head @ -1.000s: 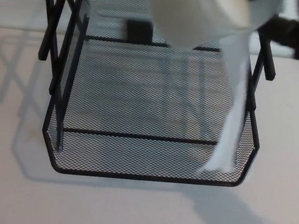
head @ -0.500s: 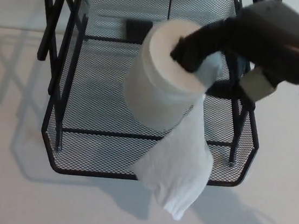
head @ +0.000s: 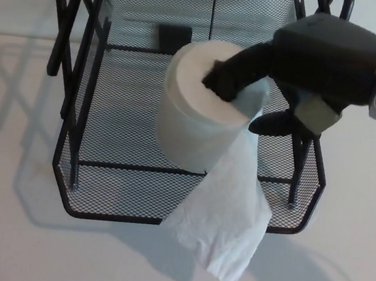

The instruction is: The robot walks towards a desk on which a file tray is kept in the middle and a toilet paper roll is kept on its right. The robot uses its right hand to hook on finger in the gap of the roll and grabs it, lifts it and places it on the tray.

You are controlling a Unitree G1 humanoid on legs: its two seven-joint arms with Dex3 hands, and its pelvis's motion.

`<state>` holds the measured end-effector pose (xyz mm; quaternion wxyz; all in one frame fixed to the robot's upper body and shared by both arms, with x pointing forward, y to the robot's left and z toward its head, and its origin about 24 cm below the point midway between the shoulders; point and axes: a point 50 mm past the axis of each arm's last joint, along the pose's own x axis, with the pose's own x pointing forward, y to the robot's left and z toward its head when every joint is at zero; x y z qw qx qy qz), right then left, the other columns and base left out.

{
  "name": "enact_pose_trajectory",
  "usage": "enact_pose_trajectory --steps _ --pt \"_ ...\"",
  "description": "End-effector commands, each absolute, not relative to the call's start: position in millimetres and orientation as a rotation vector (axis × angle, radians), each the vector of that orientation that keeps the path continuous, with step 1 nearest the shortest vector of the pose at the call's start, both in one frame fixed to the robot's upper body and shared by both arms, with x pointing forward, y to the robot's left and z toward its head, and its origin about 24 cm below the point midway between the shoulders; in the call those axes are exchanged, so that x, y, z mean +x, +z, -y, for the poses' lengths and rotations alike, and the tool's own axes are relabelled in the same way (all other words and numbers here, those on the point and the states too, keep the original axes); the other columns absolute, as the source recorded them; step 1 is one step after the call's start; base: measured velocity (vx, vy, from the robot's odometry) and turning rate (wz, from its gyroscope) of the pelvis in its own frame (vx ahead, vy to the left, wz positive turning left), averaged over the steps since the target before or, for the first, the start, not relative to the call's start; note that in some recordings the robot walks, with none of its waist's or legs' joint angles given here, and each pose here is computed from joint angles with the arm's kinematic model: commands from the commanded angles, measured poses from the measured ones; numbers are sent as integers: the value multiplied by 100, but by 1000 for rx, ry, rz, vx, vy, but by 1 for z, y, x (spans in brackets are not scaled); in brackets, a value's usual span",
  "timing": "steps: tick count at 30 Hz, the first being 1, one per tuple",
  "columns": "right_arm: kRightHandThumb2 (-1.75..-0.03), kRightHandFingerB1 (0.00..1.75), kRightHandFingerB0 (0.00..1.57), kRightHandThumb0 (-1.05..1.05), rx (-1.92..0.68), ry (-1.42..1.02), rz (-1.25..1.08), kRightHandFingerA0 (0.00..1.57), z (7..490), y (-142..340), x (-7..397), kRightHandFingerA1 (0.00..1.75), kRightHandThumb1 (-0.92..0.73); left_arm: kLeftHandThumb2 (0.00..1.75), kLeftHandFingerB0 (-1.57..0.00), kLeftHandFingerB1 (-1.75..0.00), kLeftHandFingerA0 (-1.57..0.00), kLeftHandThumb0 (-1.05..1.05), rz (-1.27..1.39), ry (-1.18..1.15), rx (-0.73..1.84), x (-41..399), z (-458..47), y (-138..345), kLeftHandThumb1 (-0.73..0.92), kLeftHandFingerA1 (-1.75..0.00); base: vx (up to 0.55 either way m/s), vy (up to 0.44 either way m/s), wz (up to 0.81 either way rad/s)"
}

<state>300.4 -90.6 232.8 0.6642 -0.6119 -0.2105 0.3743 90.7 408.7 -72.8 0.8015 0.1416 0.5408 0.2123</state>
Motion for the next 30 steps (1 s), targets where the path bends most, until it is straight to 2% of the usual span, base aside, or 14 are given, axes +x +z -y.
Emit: enact_pose_trajectory --steps 1,4,5,6,7,11,14,15,17,23,27,28,29,30 --pt "-59 41 38 -44 -1526 966 352 90 89 265 294 147 -52 127 -35 -84 -47 -81 -1174 473 364 86 -415 -69 57 -93 0 0 0" --pt "-58 40 35 -46 -1546 974 344 90 89 273 294 145 -50 127 -32 -82 -45 -78 -1168 472 347 87 -415 -68 57 -91 0 0 0" --pt "-74 47 27 -55 -1560 981 329 96 89 281 293 133 -41 128 -32 -81 -43 -76 -1160 464 350 88 -416 -67 57 -90 0 0 0" --pt "-57 38 28 -48 -1568 988 314 88 89 286 292 146 -47 127 -29 -80 -40 -77 -1155 473 336 87 -416 -67 57 -89 0 0 0" --pt "-72 44 22 -55 -1567 995 303 94 89 290 292 135 -41 128 -31 -81 -43 -78 -1156 471 341 88 -416 -67 57 -90 0 0 0" --pt "-71 43 20 -55 -1552 1020 289 95 90 300 292 137 -40 128 -30 -81 -41 -78 -1160 468 347 88 -416 -68 57 -90 0 0 0" --pt "-70 44 21 -57 -1566 1017 283 93 90 304 292 141 -40 129 -34 -83 -45 -78 -1165 458 360 88 -415 -68 57 -92 0 0 0" --pt "-58 41 21 -51 -1569 1018 279 87 90 305 292 160 -45 131 -34 -85 -44 -81 -1165 457 362 87 -415 -68 57 -93 0 0 0" --pt "-57 36 24 -48 -1567 1016 265 84 91 309 291 155 -45 128 -32 -82 -41 -78 -1162 460 341 86 -415 -68 58 -90 0 0 0" --pt "-57 33 26 -48 -1449 914 325 82 118 341 285 172 -48 129 -40 -84 -50 -77 -1167 459 351 85 -415 -68 57 -93 0 0 0" --pt "-59 35 33 -52 -1274 732 424 87 159 366 269 163 -50 127 -32 -81 -44 -79 -1176 458 366 84 -414 -70 58 -90 0 0 0" --pt "-58 34 33 -47 -1163 610 432 83 189 374 258 145 -51 128 -30 -81 -41 -79 -1176 460 363 84 -414 -70 59 -90 0 0 0" --pt "-58 36 33 -48 -1129 532 424 81 207 379 251 143 -52 127 -39 -86 -53 -81 -1175 473 358 84 -414 -70 57 -96 0 0 0" --pt "-58 35 33 -47 -1082 481 420 85 220 382 247 137 -51 127 -34 -82 -46 -78 -1174 472 351 84 -414 -70 58 -91 0 0 0"
